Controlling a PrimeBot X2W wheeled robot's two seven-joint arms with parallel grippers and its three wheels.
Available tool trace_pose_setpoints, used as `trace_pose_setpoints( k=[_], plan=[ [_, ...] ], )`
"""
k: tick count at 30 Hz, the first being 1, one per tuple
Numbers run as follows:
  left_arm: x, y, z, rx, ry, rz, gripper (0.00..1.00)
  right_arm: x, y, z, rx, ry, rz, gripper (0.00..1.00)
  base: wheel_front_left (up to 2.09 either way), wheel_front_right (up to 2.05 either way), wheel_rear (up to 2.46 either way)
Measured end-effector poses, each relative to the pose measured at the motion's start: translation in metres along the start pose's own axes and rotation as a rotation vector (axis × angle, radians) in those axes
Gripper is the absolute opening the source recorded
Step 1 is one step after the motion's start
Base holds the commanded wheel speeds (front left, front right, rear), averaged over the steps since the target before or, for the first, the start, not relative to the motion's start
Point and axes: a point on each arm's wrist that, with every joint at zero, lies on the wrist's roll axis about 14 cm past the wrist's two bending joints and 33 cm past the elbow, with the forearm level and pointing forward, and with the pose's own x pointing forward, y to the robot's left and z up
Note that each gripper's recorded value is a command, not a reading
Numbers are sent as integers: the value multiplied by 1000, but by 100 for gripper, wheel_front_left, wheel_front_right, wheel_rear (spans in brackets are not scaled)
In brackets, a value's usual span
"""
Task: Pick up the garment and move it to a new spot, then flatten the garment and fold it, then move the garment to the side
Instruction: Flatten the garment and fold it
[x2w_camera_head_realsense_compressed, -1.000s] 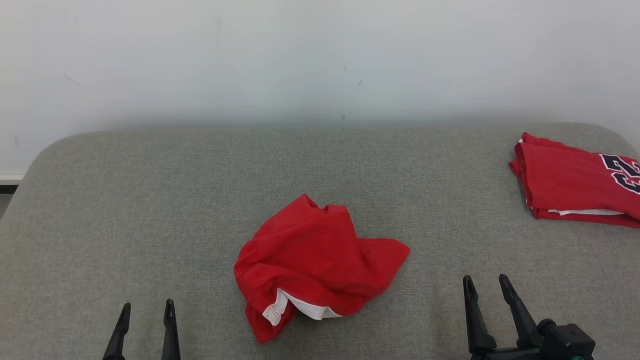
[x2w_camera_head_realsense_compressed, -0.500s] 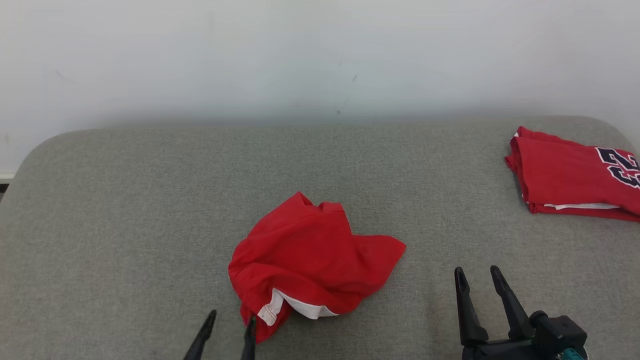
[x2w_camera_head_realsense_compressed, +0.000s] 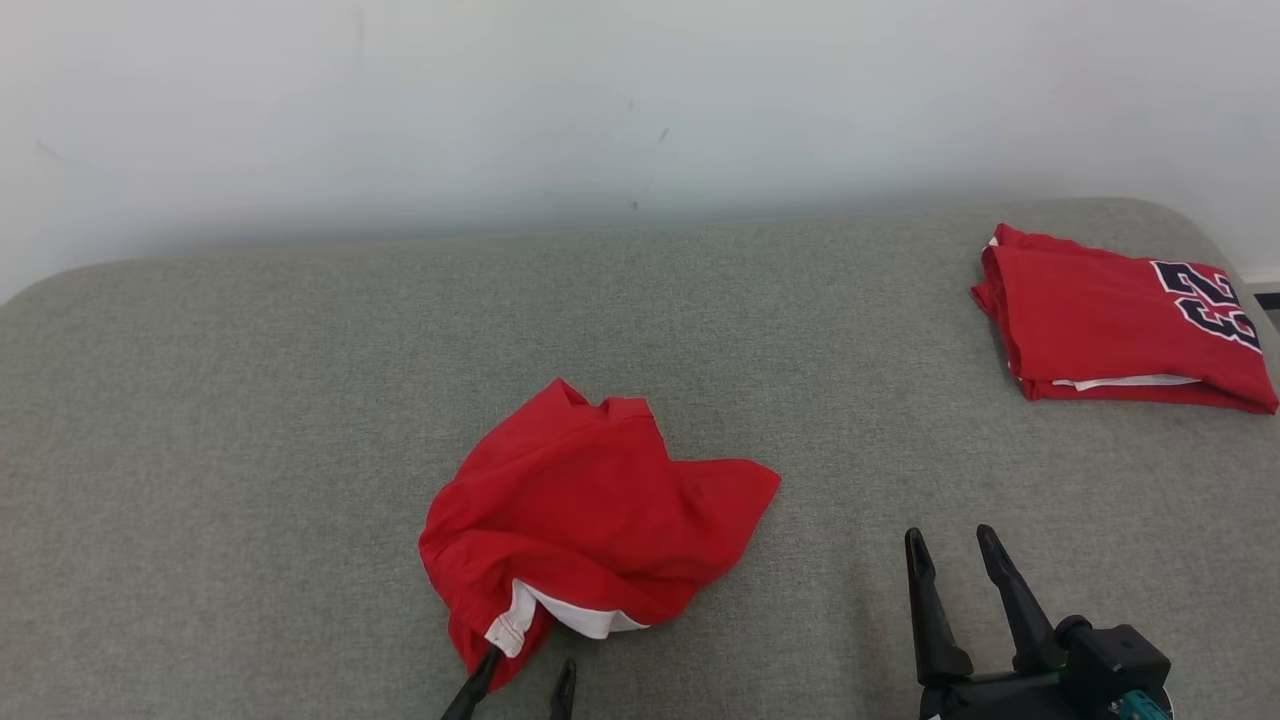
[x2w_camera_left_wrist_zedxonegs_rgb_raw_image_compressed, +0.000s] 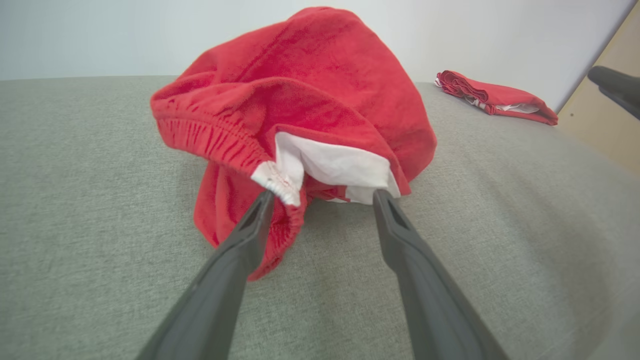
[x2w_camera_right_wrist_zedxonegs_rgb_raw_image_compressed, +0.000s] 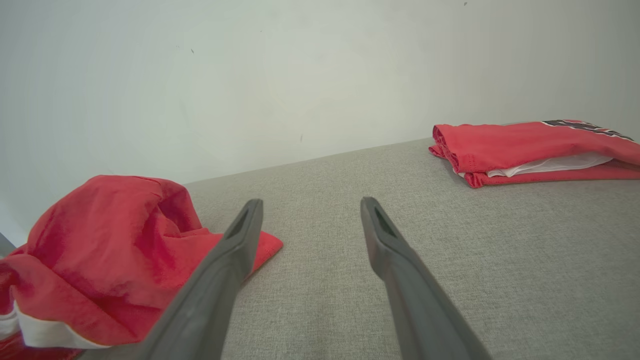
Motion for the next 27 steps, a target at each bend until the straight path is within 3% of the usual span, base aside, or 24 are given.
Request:
trace_pose_setpoints(
  k=[8, 9, 10, 20, 27],
  plan=[
    [9, 9, 1, 3, 3, 11, 100, -3, -3, 0, -4, 0, -10, 100, 0, 0, 0],
    [10, 11, 4, 1, -6, 16, 79, -3, -3, 1, -6, -1, -11, 100, 0, 0, 0],
    [11, 12, 6, -4, -12, 22, 0, -3, -4, 1, -6, -1, -11, 100, 0, 0, 0],
    [4, 35, 30, 11, -85, 79, 0, 3, 3, -2, -5, 6, 10, 100, 0, 0, 0],
    [-31, 63, 28, 34, -75, 150, 0, 12, 20, -6, 3, 14, 61, 100, 0, 0, 0]
  ],
)
